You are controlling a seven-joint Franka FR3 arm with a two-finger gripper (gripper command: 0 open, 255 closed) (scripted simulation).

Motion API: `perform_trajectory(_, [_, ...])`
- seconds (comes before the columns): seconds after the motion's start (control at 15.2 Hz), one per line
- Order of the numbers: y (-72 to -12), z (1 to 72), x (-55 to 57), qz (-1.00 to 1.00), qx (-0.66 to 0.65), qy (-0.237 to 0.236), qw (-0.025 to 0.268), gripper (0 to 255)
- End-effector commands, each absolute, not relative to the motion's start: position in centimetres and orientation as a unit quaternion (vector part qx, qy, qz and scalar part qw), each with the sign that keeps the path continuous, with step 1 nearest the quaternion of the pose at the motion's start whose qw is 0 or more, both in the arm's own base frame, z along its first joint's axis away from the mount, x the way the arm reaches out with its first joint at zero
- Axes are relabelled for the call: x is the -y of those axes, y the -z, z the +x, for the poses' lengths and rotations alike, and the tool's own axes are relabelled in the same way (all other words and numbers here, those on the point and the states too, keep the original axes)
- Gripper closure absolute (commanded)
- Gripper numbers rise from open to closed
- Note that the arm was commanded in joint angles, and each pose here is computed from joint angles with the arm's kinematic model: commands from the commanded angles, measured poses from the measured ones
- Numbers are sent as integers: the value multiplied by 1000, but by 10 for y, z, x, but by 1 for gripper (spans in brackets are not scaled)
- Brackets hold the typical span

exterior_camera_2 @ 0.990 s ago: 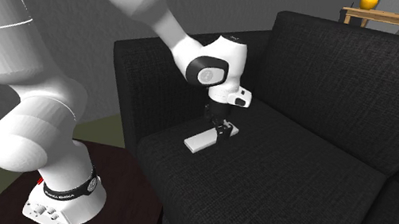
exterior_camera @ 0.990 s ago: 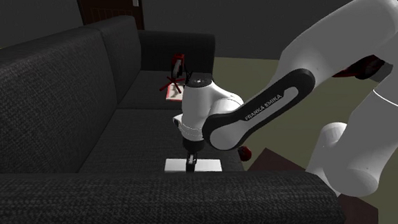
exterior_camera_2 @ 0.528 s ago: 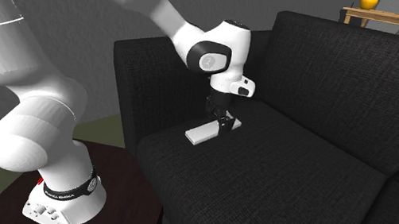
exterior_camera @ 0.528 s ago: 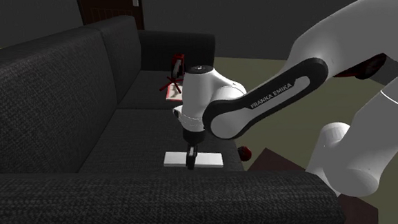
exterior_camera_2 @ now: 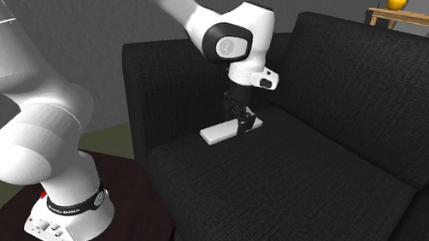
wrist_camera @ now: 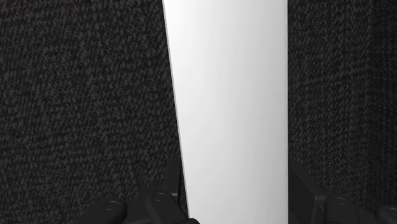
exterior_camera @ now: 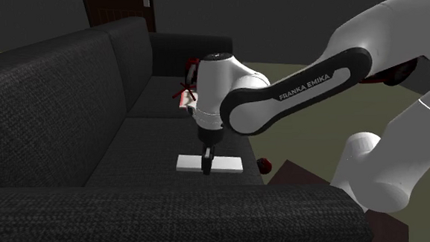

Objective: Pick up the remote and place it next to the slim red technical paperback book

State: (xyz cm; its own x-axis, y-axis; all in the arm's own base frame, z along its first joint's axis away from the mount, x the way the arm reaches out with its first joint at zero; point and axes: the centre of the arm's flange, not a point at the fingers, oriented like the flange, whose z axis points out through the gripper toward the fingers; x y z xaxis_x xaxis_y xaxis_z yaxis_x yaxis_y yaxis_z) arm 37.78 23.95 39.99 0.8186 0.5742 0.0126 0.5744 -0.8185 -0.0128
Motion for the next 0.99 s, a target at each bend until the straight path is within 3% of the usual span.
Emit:
perform_trajectory(0.0, [-411, 378, -240, -954, 301, 4, 8, 255])
perform_trajectory(0.92, [-416, 505, -125, -954, 301, 4, 8, 255])
